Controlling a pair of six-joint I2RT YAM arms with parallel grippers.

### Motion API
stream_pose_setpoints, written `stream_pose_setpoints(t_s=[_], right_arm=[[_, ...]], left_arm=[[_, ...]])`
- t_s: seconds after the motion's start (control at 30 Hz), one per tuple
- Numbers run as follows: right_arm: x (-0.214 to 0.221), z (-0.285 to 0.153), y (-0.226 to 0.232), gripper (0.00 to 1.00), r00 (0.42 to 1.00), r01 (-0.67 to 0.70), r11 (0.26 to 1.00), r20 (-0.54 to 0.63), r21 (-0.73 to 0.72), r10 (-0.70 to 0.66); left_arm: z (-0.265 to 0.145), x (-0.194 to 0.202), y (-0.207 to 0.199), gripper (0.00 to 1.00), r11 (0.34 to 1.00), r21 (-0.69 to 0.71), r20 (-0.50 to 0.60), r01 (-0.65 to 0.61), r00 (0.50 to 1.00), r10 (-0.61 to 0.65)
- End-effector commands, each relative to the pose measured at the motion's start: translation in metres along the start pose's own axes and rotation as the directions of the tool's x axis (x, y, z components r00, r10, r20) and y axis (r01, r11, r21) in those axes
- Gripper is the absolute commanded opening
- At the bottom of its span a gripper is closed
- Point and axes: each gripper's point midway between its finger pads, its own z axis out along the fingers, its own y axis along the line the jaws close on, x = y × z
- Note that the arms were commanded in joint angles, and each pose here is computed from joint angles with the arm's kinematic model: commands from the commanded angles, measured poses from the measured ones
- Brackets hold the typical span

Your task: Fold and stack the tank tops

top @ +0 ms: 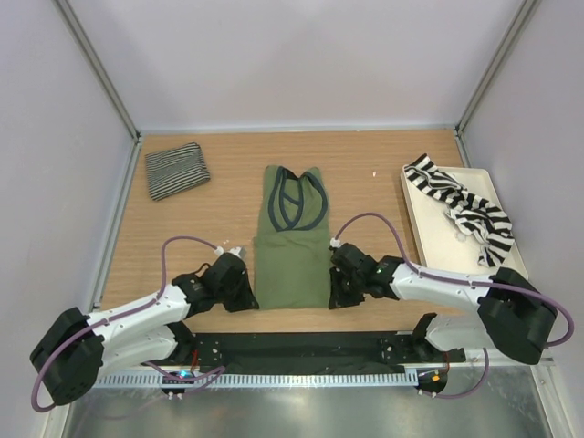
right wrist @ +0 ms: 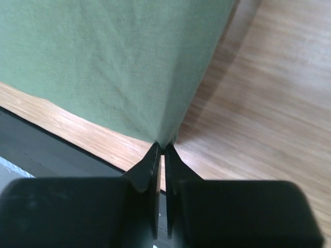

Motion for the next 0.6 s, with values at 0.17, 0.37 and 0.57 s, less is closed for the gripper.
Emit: stream_pose_setpoints(t_s=[0.17,0.37,0.57], right_arm=[[-0.005,-0.040,0.019,0.01,0.995,-0.012,0.998,0.094,-0.069,0.019],[-0.014,-0.077,0.034,0.01,0.989,0.009,0.993,0.146,-0.117,0.008],[-0.041,-0.117,0.053,0.01,0.973,0.066,0.991,0.228,-0.116,-0.038]], left_arm=[[-0.027,0.004,-0.021,0.00,0.999,0.037,-0.007,-0.018,1.000,0.018],[-0.065,-0.009,-0.050,0.00,0.994,0.110,0.032,-0.026,0.999,0.022],[-0.103,-0.032,-0.085,0.00,0.985,0.167,0.077,-0.030,0.997,0.017]])
